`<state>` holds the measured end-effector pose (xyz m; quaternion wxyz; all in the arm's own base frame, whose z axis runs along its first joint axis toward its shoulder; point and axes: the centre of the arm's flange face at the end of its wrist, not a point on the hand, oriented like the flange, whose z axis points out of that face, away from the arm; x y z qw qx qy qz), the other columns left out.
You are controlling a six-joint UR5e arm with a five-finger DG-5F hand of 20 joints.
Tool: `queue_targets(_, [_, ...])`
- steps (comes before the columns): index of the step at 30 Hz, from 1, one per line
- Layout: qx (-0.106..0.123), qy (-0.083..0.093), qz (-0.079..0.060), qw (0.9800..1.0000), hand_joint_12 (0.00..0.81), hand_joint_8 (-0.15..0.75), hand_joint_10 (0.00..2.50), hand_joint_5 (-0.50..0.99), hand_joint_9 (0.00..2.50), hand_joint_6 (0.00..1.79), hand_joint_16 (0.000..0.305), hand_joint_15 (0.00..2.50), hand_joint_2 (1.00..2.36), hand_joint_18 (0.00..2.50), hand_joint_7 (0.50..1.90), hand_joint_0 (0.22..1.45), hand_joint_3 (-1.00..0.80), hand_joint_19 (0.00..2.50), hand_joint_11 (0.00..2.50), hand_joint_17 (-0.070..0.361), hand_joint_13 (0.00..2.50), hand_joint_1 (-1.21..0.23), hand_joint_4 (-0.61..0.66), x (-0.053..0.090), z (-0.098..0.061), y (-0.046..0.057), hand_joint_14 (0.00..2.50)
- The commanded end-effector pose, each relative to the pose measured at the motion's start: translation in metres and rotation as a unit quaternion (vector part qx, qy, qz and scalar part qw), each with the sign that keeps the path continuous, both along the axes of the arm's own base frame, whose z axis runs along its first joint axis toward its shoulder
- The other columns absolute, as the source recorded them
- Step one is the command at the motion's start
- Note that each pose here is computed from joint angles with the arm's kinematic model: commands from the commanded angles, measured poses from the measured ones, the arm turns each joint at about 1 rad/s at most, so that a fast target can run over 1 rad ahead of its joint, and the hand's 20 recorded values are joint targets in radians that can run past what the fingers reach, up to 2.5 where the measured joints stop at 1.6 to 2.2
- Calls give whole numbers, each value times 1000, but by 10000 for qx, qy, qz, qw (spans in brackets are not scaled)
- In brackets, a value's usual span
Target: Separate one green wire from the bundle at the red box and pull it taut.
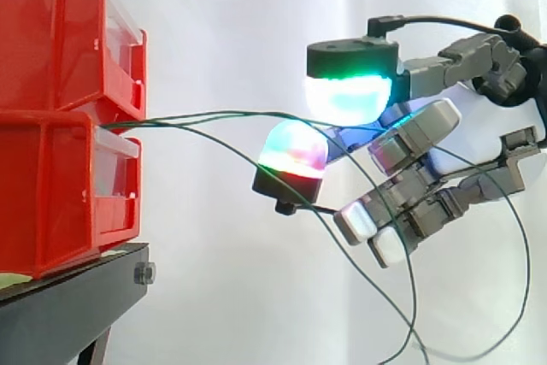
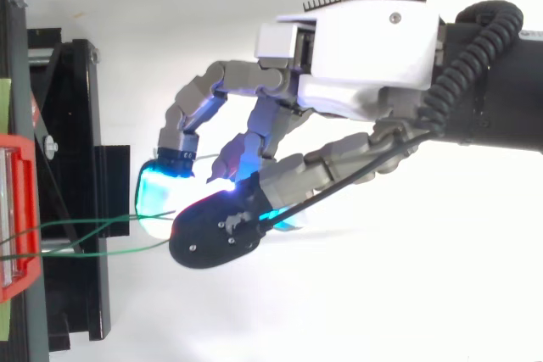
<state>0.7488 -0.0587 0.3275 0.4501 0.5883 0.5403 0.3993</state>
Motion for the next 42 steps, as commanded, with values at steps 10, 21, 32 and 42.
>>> queue_targets(10, [-215, 347, -22, 9992, 341, 278, 202, -197, 1234, 944, 49, 687, 1009, 726, 694, 593, -397, 577, 1409, 109, 885, -716, 134, -12, 3, -14, 26])
queue_targets(21, [-522, 322, 46, 9981, 342, 278, 60, -171, 1286, 933, 49, 686, 1005, 723, 757, 569, -437, 590, 1487, 111, 890, -666, 130, -22, 29, -18, 25])
queue_targets(32, [-644, 309, -23, 9974, 348, 283, 31, -163, 1298, 929, 50, 694, 1002, 728, 782, 557, -471, 599, 1511, 112, 899, -727, 132, -27, 41, -15, 25])
queue_targets(42, [-641, 314, -2, 9974, 341, 282, 0, -146, 1342, 957, 48, 704, 1021, 749, 952, 613, -176, 595, 1537, 109, 918, -764, -3, -27, 41, -11, 25])
